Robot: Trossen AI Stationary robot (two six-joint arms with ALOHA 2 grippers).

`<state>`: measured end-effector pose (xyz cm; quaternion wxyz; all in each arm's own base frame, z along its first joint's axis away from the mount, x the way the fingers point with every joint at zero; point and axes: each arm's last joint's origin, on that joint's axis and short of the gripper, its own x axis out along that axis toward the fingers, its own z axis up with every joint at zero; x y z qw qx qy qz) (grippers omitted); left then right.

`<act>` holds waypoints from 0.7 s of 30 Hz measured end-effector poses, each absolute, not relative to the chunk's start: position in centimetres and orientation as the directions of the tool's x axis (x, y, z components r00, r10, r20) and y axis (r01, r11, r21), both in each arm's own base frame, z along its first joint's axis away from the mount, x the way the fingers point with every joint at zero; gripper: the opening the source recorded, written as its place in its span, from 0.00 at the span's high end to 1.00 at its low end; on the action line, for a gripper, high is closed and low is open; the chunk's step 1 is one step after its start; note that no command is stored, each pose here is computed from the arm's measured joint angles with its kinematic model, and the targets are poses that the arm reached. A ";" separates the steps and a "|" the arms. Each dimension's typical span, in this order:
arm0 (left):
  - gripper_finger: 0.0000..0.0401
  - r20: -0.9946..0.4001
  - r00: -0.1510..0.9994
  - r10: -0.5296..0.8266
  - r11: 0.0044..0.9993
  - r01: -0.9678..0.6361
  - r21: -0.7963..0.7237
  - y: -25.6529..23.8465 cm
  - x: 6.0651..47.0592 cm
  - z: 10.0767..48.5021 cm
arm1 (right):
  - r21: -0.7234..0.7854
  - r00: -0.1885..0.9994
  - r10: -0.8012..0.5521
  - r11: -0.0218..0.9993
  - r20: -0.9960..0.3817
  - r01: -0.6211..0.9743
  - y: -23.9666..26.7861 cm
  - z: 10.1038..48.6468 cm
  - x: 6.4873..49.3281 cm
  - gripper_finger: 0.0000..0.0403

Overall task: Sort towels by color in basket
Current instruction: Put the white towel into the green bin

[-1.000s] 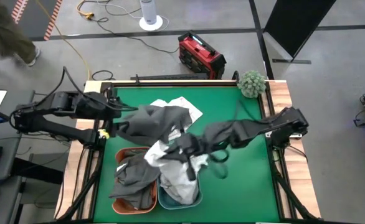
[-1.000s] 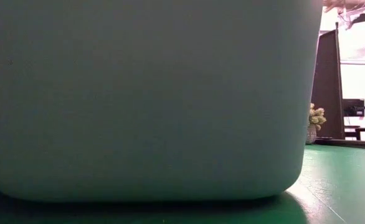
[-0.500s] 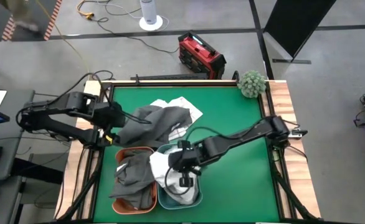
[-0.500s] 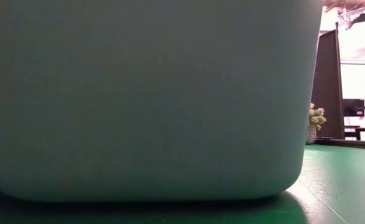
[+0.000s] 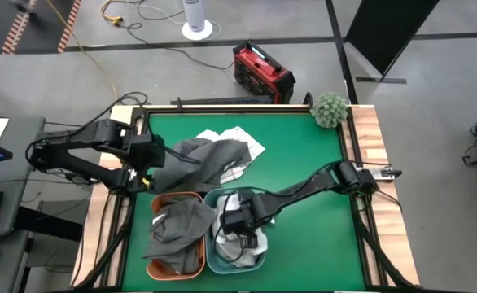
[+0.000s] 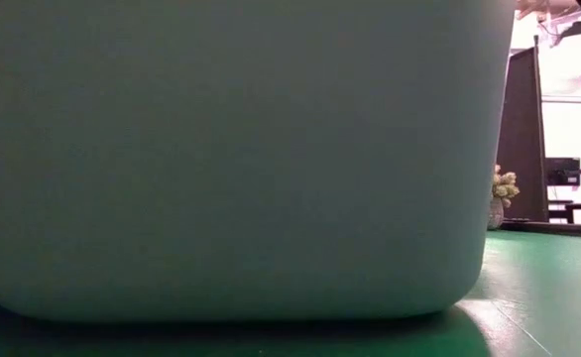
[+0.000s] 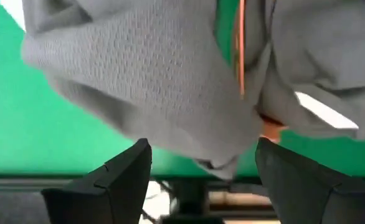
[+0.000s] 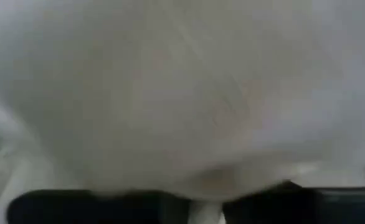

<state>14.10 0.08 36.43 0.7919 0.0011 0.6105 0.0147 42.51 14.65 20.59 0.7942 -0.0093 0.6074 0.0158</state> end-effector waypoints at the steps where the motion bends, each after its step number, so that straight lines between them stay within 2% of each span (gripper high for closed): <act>1: 0.31 -0.967 0.255 0.005 1.000 -0.025 -0.001 0.0 14.5 36.6 | 0.009 0.277 0.018 0.999 -0.961 -0.034 14.5 21.1 42.5 0.72; 6: 0.31 -0.939 0.313 -0.141 0.990 0.027 -0.140 -0.4 15.2 38.7 | 0.042 0.387 0.055 0.998 -0.920 -0.042 14.2 25.8 41.8 0.57; 10: 0.31 -0.914 0.378 -0.146 0.989 0.049 -0.137 -0.5 15.8 40.0 | 0.056 0.428 0.069 0.997 -0.901 -0.044 13.8 28.7 40.7 0.46; 14: 0.31 -0.875 0.458 -0.156 0.988 0.092 -0.128 -0.9 17.0 39.7 | 0.049 0.469 0.052 0.999 -0.882 -0.019 13.8 30.9 39.3 0.40; 18: 0.31 -0.816 0.547 -0.185 0.979 0.177 -0.102 -1.9 19.1 38.3 | -0.063 0.406 -0.071 0.997 -0.911 0.034 14.5 30.1 38.0 0.40; 21: 0.31 -0.786 0.581 -0.212 0.966 0.248 -0.077 -2.8 20.2 37.0 | -0.076 0.392 -0.081 0.997 -0.917 0.028 15.3 28.4 37.7 0.41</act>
